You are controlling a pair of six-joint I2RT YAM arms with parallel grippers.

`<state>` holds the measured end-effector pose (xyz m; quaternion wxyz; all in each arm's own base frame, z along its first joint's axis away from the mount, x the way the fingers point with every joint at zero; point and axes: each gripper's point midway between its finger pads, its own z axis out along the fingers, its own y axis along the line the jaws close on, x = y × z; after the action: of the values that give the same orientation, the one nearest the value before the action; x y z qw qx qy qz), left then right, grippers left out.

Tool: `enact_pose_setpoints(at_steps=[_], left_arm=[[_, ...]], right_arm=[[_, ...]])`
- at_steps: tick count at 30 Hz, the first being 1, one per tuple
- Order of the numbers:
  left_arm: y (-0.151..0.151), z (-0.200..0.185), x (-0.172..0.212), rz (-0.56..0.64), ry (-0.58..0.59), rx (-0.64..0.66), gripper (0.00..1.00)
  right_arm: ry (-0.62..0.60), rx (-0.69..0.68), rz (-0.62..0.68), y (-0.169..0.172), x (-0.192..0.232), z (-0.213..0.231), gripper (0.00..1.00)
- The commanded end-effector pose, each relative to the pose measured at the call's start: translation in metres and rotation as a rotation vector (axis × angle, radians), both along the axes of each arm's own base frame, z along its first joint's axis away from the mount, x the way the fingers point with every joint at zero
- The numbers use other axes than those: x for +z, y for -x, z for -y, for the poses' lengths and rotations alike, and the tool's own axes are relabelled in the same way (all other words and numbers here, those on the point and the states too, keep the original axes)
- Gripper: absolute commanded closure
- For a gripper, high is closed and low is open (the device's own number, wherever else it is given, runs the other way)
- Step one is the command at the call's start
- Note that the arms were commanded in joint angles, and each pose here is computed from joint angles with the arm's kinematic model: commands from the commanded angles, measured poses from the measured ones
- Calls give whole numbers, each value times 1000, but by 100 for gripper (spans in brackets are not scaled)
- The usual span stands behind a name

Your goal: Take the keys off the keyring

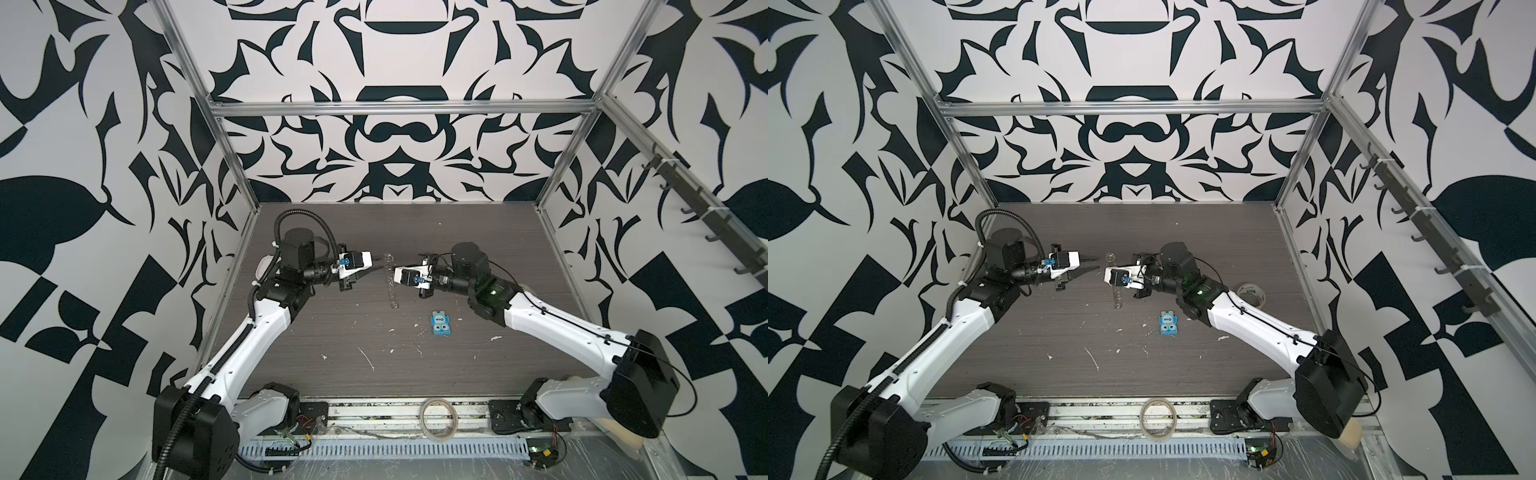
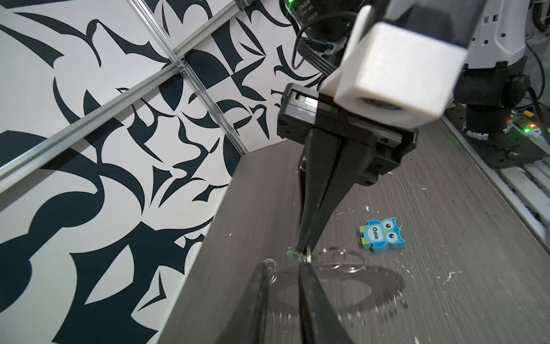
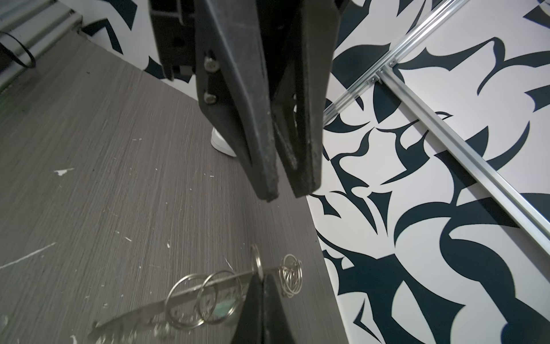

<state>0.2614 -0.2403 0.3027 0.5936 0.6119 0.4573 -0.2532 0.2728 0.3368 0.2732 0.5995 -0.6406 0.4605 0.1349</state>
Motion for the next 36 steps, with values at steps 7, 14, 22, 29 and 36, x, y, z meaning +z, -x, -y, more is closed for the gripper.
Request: enact_pose_setpoints(at_steps=[7, 14, 22, 29, 36], left_arm=[[0, 11, -22, -65, -105, -46, 78], [2, 15, -24, -74, -116, -61, 77], [1, 18, -30, -104, -142, -64, 78], [-10, 20, -44, -149, -171, -39, 79], [-12, 22, -44, -156, -173, -37, 95]], right_arm=[[35, -13, 13, -2, 28, -4, 100], [60, -26, -16, -4, 29, -7, 100], [57, -23, -16, -4, 34, -11, 100], [60, -14, -19, -2, 33, -13, 100], [58, -2, -23, 0, 36, -15, 100]])
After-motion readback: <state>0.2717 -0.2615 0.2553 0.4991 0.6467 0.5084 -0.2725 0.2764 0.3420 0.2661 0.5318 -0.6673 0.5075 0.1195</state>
